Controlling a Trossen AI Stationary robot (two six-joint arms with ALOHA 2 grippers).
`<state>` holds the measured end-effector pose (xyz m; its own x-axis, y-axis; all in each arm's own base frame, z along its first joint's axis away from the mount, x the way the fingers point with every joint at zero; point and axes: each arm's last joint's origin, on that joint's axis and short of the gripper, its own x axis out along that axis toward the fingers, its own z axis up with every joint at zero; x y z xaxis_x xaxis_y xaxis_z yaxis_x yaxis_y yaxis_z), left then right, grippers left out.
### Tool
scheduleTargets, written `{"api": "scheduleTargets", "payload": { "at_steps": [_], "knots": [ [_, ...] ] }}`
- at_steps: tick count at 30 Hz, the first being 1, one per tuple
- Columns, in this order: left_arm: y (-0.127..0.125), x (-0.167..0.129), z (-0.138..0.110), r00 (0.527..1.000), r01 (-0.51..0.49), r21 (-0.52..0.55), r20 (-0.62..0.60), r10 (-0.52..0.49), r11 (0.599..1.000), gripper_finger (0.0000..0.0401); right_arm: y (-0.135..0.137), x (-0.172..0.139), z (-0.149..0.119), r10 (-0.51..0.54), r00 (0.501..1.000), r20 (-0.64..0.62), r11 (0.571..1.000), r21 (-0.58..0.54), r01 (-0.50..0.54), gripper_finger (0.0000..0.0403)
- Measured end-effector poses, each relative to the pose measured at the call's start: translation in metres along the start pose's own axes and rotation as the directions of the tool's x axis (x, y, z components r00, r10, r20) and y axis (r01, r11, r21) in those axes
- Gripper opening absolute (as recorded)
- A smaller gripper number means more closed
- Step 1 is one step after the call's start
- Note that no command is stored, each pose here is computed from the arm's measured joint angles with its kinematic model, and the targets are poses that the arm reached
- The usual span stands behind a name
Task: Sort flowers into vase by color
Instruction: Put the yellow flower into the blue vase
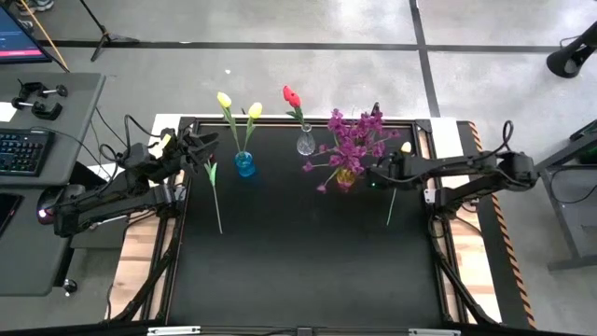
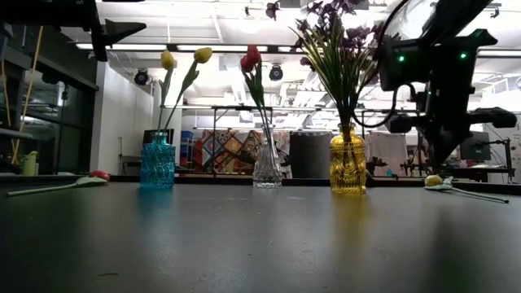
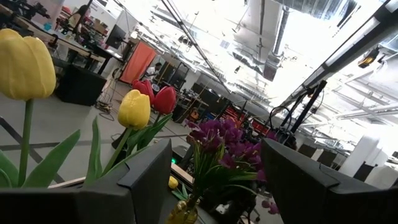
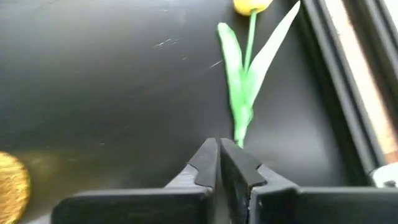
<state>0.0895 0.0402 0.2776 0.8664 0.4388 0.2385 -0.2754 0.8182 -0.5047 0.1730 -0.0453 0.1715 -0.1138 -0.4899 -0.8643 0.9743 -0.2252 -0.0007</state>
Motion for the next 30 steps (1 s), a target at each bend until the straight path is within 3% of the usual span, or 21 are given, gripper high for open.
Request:
{"api": "scheduleTargets", "payload": {
  "at_steps": [5,13,17,22,30],
  "knots": [
    [0.0,0.0,0.0,1.0,-0.004,0.0,0.002,0.004,1.0,0.0234,-0.002,0.008,0.012,-0.065,0.998,-0.013,0.997,-0.051,0.064,0.0037],
    [0.0,0.0,0.0,1.0,-0.004,0.0,0.002,0.004,1.0,0.0234,-0.006,0.017,0.026,-0.115,0.993,-0.031,0.992,-0.05,0.114,0.016],
    [0.0,0.0,0.0,1.0,-0.004,0.0,0.002,0.004,1.0,0.0234,-0.007,0.019,0.03,-0.13,0.991,-0.04,0.991,-0.011,0.13,0.0202],
    [0.0,0.0,0.0,1.0,-0.004,-0.016,0.001,0.004,1.0,0.0234,-0.006,0.02,0.032,-0.125,0.991,-0.042,0.992,-0.034,0.123,0.0211],
    [0.0,0.0,0.0,1.0,-0.004,-0.016,0.002,0.004,1.0,0.0234,-0.007,0.029,0.031,-0.098,0.993,-0.071,0.995,-0.044,0.095,0.0188]
  ]
}}
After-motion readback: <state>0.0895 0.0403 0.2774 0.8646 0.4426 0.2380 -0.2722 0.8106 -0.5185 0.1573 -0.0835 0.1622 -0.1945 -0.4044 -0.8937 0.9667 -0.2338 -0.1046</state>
